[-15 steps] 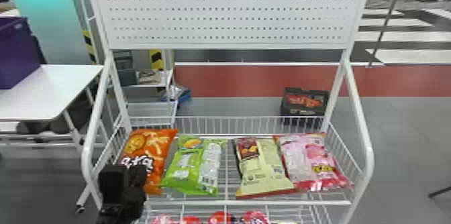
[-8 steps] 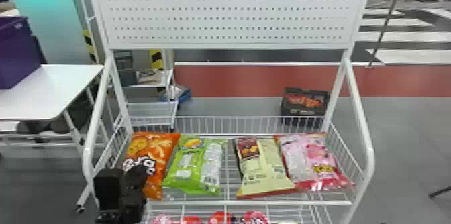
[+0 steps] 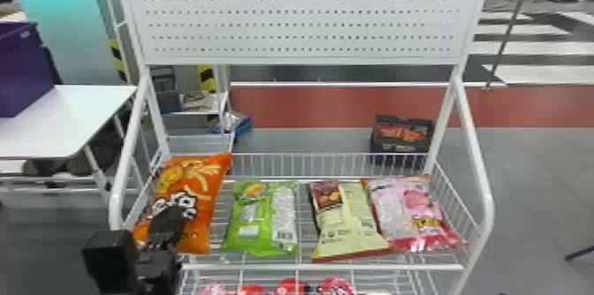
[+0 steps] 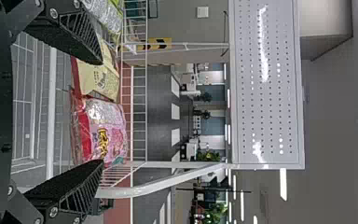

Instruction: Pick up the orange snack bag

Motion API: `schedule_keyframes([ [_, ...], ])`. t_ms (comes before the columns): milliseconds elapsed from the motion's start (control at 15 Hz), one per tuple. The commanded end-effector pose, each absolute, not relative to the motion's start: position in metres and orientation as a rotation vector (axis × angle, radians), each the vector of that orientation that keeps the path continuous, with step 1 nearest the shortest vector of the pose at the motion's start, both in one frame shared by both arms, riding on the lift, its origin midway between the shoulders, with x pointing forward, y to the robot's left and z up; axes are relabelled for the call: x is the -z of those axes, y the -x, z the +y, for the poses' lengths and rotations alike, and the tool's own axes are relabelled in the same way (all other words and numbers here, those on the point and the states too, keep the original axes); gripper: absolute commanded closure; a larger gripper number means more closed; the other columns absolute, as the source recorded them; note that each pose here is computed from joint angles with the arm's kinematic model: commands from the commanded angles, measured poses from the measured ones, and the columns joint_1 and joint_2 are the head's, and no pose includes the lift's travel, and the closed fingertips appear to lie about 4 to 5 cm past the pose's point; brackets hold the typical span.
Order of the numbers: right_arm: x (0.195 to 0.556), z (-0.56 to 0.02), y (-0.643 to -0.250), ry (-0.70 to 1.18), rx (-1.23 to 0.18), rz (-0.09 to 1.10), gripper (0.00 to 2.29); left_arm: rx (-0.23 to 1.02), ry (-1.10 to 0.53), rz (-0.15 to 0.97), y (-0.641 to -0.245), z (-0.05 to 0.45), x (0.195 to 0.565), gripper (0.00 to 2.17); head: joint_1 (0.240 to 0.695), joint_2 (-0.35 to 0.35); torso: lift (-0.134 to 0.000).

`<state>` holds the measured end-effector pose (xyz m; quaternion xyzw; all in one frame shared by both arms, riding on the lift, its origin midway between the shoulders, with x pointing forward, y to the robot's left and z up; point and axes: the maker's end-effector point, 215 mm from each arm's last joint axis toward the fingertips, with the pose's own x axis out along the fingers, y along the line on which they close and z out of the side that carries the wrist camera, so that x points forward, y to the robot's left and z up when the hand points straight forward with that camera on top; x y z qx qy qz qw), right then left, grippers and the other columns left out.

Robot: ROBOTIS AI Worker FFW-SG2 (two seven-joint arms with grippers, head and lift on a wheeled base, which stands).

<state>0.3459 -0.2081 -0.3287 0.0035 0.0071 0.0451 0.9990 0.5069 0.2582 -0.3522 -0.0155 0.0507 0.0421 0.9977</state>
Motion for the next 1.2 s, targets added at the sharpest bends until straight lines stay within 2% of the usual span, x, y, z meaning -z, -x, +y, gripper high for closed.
schedule_keyframes([
  [0,0.329,-0.208,-0.346,-0.009,-0.091,0.015,0.14,-0.090,0.056,0.042,-0.484,0.262,0.335,1.42,0.499,0.000,0.000],
  [600,0.329,-0.205,-0.346,-0.011,-0.096,0.015,0.14,-0.083,0.148,-0.088,-0.407,0.264,0.312,1.42,0.499,0.000,0.000],
  [1133,0.328,-0.203,-0.346,-0.011,-0.104,0.014,0.14,-0.091,0.154,-0.145,-0.356,0.276,0.302,1.42,0.499,0.000,0.000],
])
